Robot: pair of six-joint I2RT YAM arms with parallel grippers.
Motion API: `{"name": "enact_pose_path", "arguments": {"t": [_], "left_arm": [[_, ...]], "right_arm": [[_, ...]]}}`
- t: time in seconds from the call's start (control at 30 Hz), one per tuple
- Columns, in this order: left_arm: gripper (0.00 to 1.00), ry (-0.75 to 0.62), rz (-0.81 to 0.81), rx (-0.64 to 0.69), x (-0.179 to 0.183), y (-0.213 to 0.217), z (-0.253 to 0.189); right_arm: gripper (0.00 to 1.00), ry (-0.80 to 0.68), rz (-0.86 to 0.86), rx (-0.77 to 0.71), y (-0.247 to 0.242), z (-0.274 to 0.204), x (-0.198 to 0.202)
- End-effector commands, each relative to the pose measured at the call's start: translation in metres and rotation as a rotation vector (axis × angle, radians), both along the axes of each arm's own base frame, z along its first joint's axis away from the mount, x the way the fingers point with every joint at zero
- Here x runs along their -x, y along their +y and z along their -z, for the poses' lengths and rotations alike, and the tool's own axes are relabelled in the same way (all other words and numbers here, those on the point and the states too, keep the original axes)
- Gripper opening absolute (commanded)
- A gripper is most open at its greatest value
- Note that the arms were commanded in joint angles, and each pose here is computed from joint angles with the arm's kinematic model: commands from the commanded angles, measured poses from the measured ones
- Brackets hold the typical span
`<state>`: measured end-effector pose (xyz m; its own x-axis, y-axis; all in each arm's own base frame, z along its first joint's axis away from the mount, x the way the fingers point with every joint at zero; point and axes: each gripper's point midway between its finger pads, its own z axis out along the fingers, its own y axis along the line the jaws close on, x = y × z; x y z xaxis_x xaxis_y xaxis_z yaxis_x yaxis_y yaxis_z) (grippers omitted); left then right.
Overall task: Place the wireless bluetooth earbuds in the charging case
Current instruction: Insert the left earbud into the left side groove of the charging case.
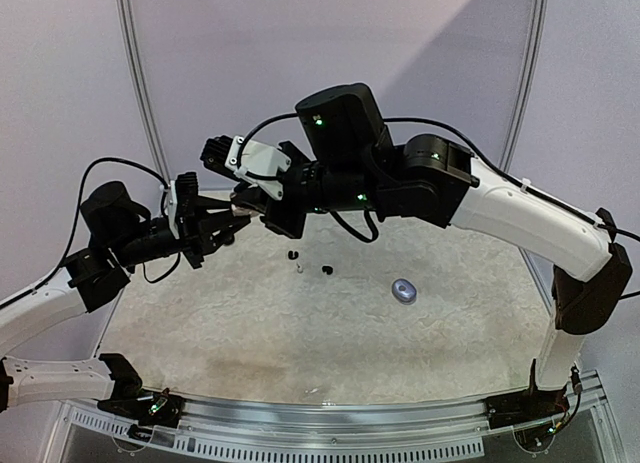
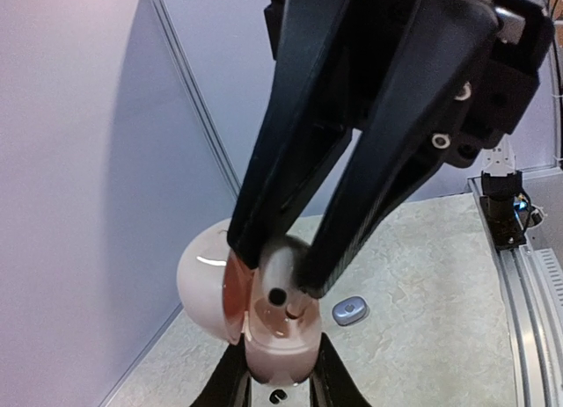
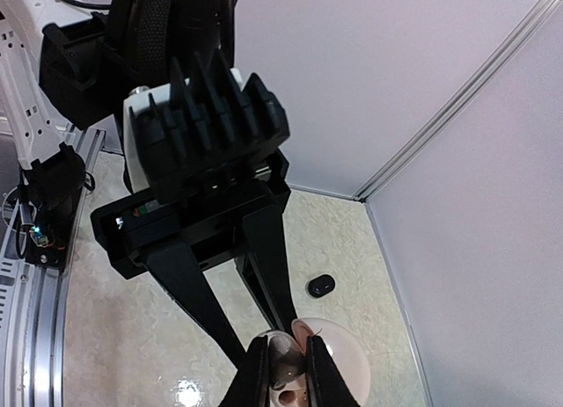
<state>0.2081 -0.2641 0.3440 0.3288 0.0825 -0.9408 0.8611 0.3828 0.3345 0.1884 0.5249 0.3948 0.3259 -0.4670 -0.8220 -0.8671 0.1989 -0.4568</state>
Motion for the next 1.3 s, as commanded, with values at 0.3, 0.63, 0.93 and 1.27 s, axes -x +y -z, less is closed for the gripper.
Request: {"name": "enact_pose_path", "arguments": {"t": [0.3,0.63,0.93,1.27], "left_arm": [[0.0,-0.122,-0.004,0.039,0.003,0.004,-0.023],[0.0,-0.226,-0.209,0.078,-0.022,0.022,-0.032],[0.0,-0.275,-0.271,0.072,-0.029,0.028,-0.03],[0.0,-0.342,-0.3,0.084,-0.03,0.031,-0.034]], "right_arm": [[0.05,0.003,0.016,0.074,0.002,0.025,-0.007],[0.01,0.096,0.251,-0.34,0.005,-0.031,-0.04],[0.0,0.103,0.242,-0.466,-0.002,-0.068,-0.037],[0.0,0.123,0.157,-0.503,0.002,-0.079,-0.024]]}}
